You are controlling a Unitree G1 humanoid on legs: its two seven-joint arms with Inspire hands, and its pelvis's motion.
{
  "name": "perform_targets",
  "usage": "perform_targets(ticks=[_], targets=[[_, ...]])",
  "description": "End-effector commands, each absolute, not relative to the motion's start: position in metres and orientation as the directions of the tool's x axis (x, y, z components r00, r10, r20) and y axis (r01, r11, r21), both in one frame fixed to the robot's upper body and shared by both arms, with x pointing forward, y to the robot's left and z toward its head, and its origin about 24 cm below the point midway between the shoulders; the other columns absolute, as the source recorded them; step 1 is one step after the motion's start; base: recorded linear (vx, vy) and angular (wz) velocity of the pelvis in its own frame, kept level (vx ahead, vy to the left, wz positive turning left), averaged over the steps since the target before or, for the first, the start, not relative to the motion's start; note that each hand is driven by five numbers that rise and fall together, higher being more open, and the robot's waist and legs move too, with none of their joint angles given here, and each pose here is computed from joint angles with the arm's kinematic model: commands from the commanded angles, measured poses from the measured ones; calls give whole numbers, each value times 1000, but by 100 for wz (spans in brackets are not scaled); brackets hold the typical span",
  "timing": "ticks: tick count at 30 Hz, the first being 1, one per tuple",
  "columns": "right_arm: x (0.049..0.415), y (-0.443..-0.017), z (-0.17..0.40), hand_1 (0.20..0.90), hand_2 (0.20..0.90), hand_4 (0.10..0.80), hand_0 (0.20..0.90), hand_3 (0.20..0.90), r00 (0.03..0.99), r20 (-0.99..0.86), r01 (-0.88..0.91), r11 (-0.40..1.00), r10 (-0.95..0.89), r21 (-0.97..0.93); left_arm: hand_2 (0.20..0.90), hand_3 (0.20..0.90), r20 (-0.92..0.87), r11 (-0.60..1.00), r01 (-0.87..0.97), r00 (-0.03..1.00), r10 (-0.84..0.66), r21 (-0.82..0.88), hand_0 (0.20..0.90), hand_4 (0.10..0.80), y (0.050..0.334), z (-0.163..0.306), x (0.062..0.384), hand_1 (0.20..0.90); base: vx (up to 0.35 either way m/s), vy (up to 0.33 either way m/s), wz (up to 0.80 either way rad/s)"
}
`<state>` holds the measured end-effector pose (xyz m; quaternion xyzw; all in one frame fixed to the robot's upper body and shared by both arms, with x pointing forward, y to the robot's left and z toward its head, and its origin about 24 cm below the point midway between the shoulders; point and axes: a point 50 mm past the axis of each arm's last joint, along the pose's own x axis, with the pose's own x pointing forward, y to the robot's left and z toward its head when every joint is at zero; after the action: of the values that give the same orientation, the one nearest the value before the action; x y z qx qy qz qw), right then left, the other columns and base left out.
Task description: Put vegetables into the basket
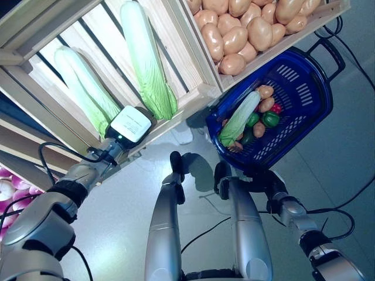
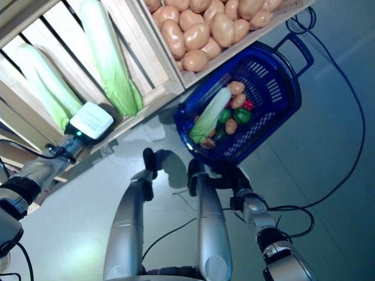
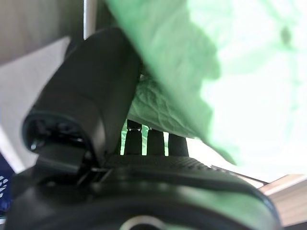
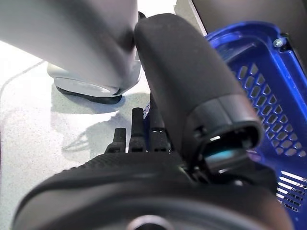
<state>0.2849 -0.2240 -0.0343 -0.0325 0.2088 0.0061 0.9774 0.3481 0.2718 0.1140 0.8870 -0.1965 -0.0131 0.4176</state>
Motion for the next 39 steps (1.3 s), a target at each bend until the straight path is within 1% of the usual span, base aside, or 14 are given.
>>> perform_targets(ticks=[1,8,11,15,18,19,20,21,23,27,29,30,35,39], targets=[[265,-246,-47,900,900,800,900,900,874,-476,44,992,-97,-121,300,300,297,-528,-409,911,-287,744,300,400,285,132,346,300,0,0,0],[262,-240,-53,900,900,800,900,900,867,-489,43,993,-93,-112,300,300,431,-358,-479,878,-210,801,300,400,293,136,338,300,9,-8,-1],[259,-240,-55,900,900,800,900,900,864,-493,50,992,-100,-114,300,300,512,-230,-551,833,-210,802,300,400,288,140,335,300,39,-11,-2],[246,-244,-66,900,900,800,900,900,845,-521,71,990,-123,-119,300,300,633,37,-633,767,-107,773,300,400,277,143,327,300,97,-2,-1],[235,-245,-74,900,900,800,900,900,827,-545,90,990,-137,-112,300,300,672,136,-660,737,-71,739,300,400,271,139,319,300,115,-46,2],[227,-245,-81,900,900,800,900,900,812,-565,104,989,-148,-108,300,300,699,216,-679,714,-26,702,300,400,268,134,312,300,104,-44,7],[227,-245,-81,900,900,800,900,900,812,-565,104,989,-147,-109,300,300,699,216,-679,714,-26,702,300,400,268,134,312,300,179,-67,14],[216,-243,-88,900,900,800,900,900,793,-588,122,987,-161,-107,300,300,713,305,-688,700,37,659,300,400,261,125,302,300,136,-48,16],[210,-243,-92,900,900,800,900,900,781,-601,135,985,-170,-103,300,300,719,355,-690,691,67,630,300,400,258,122,297,300,135,-47,12],[194,-241,-102,900,900,800,900,900,755,-628,172,981,-190,-91,300,300,674,564,-640,714,187,521,300,400,251,111,283,300,167,-41,10],[186,-240,-106,900,900,800,900,900,744,-637,187,978,-200,-89,300,300,619,698,-578,747,243,423,300,400,247,103,275,300,209,-42,11],[179,-237,-109,900,900,800,900,900,735,-646,207,975,-207,-77,300,300,533,838,-471,800,274,276,300,400,241,97,268,300,210,-58,20],[176,-235,-105,900,900,800,900,900,750,-620,244,968,-230,-64,300,300,404,961,-275,878,258,-18,300,400,232,85,259,300,148,-21,14],[178,-235,-101,900,900,800,900,900,765,-598,258,964,-241,-59,300,300,376,975,-188,900,220,-121,300,400,226,84,259,300,111,7,1]])
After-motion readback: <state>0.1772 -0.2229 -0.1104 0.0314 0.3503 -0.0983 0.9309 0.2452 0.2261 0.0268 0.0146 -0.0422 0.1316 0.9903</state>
